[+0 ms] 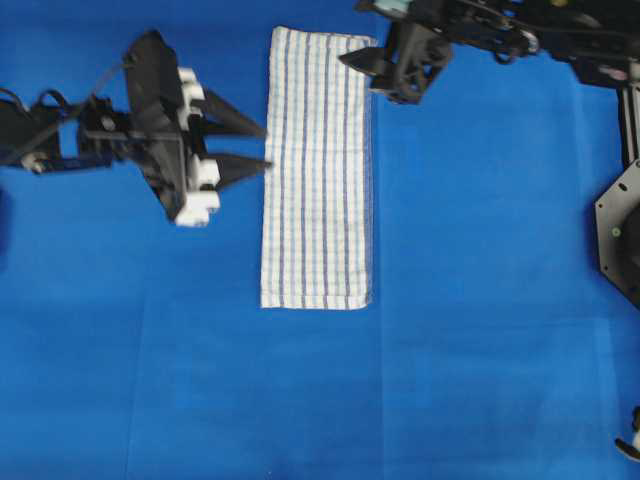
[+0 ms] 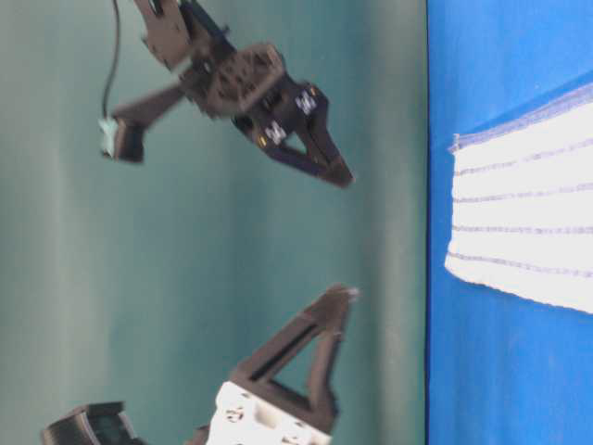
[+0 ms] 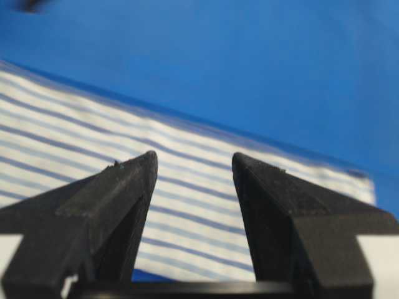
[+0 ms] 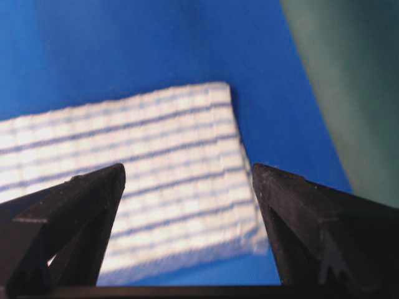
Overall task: Fold the blue towel.
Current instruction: 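Lay the strip down, open both grippers and withdraw, then move both grippers to the strip's top end and grasp its corners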
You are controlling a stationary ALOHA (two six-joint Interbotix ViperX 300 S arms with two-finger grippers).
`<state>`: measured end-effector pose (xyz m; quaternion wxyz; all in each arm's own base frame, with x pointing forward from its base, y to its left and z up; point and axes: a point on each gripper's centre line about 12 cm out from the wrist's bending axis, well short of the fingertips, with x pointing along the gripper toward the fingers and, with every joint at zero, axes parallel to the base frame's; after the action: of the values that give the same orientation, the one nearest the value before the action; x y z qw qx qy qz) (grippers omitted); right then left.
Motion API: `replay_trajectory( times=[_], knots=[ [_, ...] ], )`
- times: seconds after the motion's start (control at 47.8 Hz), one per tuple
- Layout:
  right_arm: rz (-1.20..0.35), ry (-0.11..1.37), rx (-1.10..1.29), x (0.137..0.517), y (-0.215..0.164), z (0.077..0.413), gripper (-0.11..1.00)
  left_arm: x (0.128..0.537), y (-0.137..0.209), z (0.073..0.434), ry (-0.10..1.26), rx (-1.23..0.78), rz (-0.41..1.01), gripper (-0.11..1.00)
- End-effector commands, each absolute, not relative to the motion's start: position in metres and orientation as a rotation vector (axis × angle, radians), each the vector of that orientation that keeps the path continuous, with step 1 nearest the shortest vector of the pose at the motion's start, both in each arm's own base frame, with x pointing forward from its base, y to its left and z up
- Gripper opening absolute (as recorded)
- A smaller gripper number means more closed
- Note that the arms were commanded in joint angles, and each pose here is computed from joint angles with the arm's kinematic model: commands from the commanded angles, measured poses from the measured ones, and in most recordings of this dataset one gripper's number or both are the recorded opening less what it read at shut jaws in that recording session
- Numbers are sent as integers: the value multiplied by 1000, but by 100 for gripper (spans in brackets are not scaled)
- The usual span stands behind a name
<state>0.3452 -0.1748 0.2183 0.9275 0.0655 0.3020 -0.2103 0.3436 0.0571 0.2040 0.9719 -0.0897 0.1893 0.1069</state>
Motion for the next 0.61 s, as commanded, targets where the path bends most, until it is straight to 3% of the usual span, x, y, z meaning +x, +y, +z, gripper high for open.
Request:
replay_trajectory(
  times=[0.0, 0.272, 0.586],
  knots=[
    [-443, 558, 141, 333, -170, 238, 88, 339, 67, 223, 343, -158, 236, 44],
    [-464, 546, 214, 297, -151, 234, 88, 325, 78, 223, 366, -143, 270, 44],
    [-473, 529, 224, 294, -150, 234, 88, 329, 84, 224, 366, -141, 284, 44]
  ],
)
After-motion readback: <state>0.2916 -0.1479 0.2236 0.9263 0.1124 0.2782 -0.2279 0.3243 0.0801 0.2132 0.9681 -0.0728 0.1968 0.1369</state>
